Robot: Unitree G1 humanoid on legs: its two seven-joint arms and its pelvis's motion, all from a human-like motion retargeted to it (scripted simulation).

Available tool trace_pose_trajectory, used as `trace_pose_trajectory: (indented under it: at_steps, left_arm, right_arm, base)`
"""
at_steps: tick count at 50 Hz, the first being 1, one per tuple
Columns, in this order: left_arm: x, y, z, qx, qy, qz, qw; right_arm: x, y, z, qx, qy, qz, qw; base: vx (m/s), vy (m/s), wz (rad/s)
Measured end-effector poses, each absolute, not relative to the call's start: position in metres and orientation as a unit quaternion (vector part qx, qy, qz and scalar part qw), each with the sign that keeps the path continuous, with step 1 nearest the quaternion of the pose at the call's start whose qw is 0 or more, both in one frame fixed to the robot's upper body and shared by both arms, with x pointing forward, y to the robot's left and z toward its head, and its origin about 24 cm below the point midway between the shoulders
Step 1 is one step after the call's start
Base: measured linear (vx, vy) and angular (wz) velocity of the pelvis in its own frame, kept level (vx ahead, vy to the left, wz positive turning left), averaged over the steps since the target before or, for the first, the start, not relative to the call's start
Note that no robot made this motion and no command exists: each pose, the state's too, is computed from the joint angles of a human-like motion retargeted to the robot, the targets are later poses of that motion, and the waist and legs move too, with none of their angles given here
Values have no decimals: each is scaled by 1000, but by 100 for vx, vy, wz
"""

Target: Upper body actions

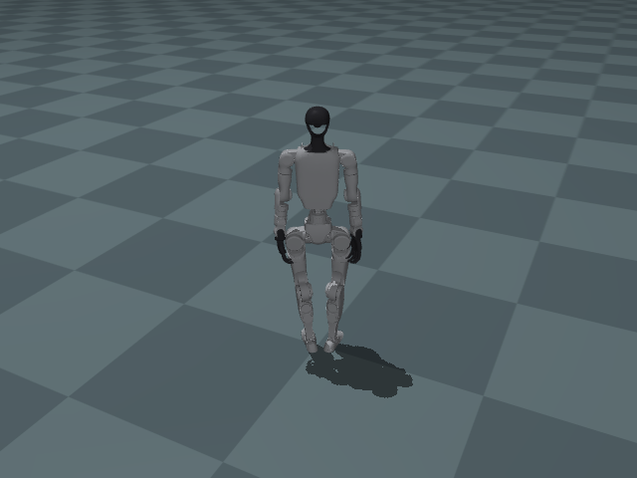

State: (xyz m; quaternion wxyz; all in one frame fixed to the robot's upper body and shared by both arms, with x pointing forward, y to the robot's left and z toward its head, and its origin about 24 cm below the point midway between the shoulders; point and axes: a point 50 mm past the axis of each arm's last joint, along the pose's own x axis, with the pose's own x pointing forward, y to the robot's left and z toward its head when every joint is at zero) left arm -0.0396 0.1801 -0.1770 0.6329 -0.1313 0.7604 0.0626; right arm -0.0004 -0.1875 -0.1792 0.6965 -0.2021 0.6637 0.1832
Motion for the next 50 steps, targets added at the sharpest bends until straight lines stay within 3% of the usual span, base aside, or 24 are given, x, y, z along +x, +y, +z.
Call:
trace_pose_trajectory:
  at_steps: [31, 50]
  left_arm:
    - [-35, 187, -177, -123, 760, 72, 634]
    - [-17, 192, -177, -124, 741, 68, 656]
  right_arm:
    - [-6, -191, -178, -208, 676, 187, 682]
    - [40, -186, -178, -235, 616, 213, 721]
  base:
    - [0, 0, -1]
    - [-9, 3, -84]
